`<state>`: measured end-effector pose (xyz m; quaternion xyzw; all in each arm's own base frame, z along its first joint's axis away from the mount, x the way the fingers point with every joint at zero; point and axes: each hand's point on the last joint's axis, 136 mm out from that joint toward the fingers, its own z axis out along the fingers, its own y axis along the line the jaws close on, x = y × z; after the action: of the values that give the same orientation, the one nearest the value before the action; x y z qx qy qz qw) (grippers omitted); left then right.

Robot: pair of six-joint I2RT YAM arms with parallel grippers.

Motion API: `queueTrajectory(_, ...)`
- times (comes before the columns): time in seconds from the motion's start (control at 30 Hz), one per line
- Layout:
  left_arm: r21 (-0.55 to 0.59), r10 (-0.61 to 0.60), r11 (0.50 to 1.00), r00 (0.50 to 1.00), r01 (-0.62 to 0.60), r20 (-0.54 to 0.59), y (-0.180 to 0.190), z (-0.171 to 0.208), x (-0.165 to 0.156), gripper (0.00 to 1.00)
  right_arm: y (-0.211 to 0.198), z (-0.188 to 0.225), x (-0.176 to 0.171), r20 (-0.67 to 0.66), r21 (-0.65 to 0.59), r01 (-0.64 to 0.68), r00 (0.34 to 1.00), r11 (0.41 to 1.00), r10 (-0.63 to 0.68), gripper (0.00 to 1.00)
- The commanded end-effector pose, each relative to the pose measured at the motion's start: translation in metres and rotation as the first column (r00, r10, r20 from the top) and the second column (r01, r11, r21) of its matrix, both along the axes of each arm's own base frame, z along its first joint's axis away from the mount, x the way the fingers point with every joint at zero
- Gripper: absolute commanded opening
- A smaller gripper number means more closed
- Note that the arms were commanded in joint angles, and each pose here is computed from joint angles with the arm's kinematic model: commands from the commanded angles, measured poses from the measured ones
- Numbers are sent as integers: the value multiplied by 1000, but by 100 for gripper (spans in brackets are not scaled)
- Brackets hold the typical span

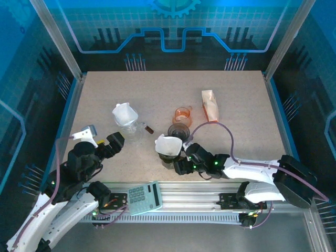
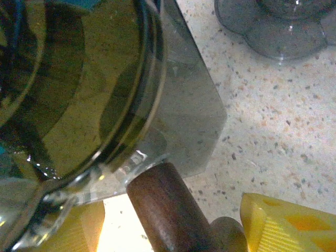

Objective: Place the coffee filter in the dripper

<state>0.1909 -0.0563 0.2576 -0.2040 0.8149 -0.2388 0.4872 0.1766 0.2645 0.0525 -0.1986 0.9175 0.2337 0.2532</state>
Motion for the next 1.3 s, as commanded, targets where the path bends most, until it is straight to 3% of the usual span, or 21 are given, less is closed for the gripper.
queueTrajectory(0.0,3,6,1000,1000,-6,2,4,0,-4,99,19,19,17,68,51,14,998,999,-18,70)
queueTrajectory(1.27,8,-2,1000,999,2,-41,3,-18,-6,99,78,-9,78,81,74,104,991,992,-110,69)
